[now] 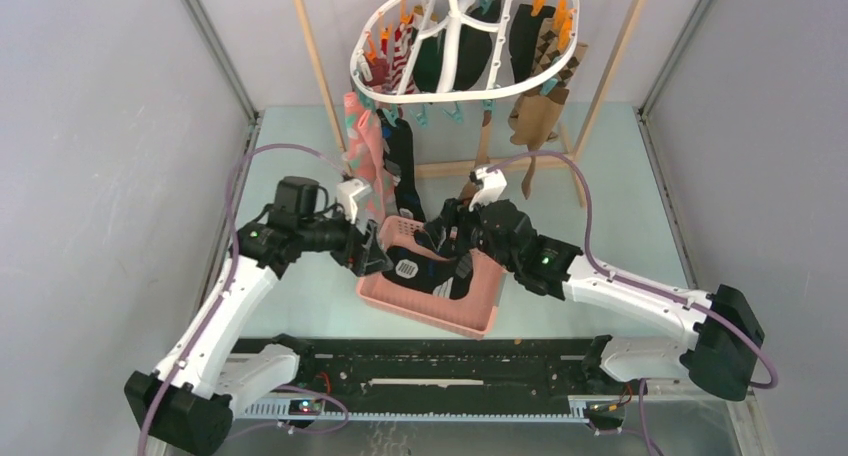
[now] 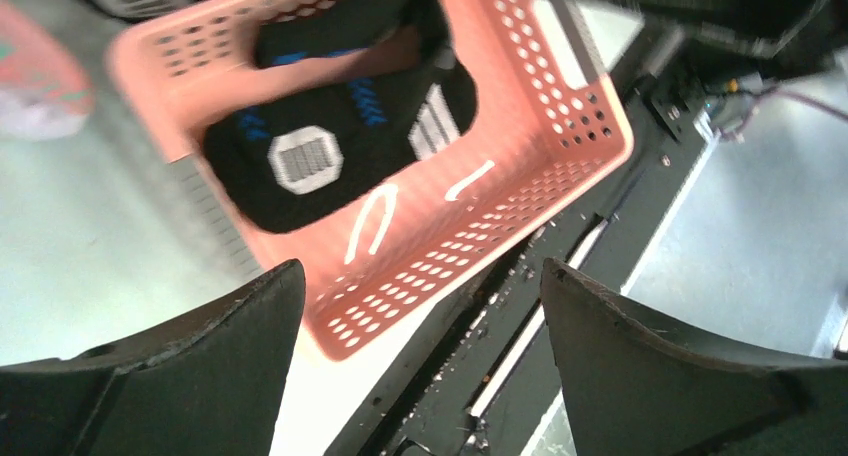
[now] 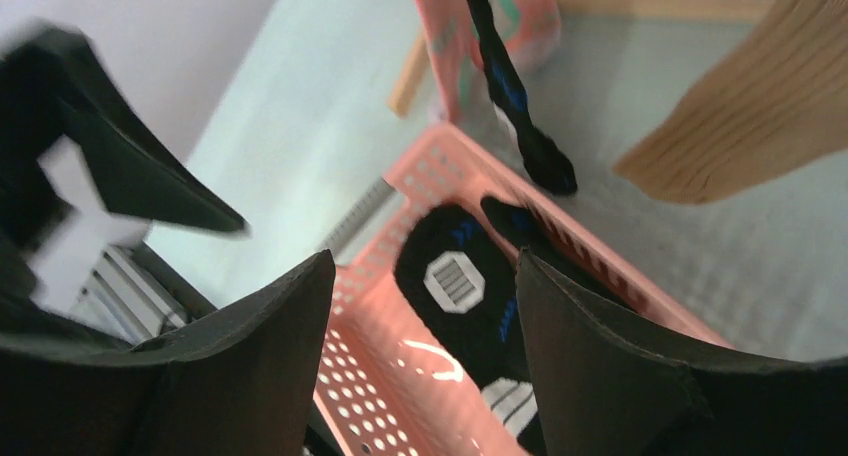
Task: Remove the socks clipped to the hanger
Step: Place the sock in the bin, then remove the sock from the hanger.
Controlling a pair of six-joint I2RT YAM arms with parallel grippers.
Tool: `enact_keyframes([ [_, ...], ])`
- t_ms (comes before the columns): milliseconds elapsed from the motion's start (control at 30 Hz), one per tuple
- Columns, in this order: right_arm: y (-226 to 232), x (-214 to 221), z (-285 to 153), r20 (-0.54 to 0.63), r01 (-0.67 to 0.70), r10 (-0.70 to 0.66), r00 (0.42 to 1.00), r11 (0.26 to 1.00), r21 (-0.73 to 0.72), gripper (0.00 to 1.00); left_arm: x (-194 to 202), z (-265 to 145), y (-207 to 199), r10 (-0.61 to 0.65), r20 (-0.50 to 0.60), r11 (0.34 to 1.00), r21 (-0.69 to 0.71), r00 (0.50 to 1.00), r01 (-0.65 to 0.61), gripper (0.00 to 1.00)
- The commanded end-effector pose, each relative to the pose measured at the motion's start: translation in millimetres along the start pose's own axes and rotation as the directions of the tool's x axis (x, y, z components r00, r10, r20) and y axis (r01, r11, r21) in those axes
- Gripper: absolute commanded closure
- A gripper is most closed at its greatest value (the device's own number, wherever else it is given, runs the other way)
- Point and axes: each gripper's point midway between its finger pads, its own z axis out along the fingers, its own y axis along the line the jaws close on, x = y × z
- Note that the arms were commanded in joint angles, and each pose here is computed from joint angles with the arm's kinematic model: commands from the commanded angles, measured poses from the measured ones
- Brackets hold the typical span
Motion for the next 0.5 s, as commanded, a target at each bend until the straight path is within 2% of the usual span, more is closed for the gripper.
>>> enact_keyframes([
  [0,-1.1,12.6,0.0,0.001,-0.021,0.02,1.0,1.0,0.023,0.25,-31.8,-34.0,17.0,-0.016,0.121,0.998,-0.061,0.992,0.024,0.08],
  [233,7.8,26.5,35.1,-0.02,0.052,-0.052,0.998,0.998,0.024,0.21,-29.5,-43.7,49.9,-0.152,0.137,0.982,-0.093,0.979,0.166,0.12],
  [467,18.3,-46.9,79.2,0.197,0.11,-0.123,0.973,0.991,0.074,0.12,-41.8,-58.5,55.7,-0.179,0.189,0.974,-0.106,0.966,0.201,0.12],
])
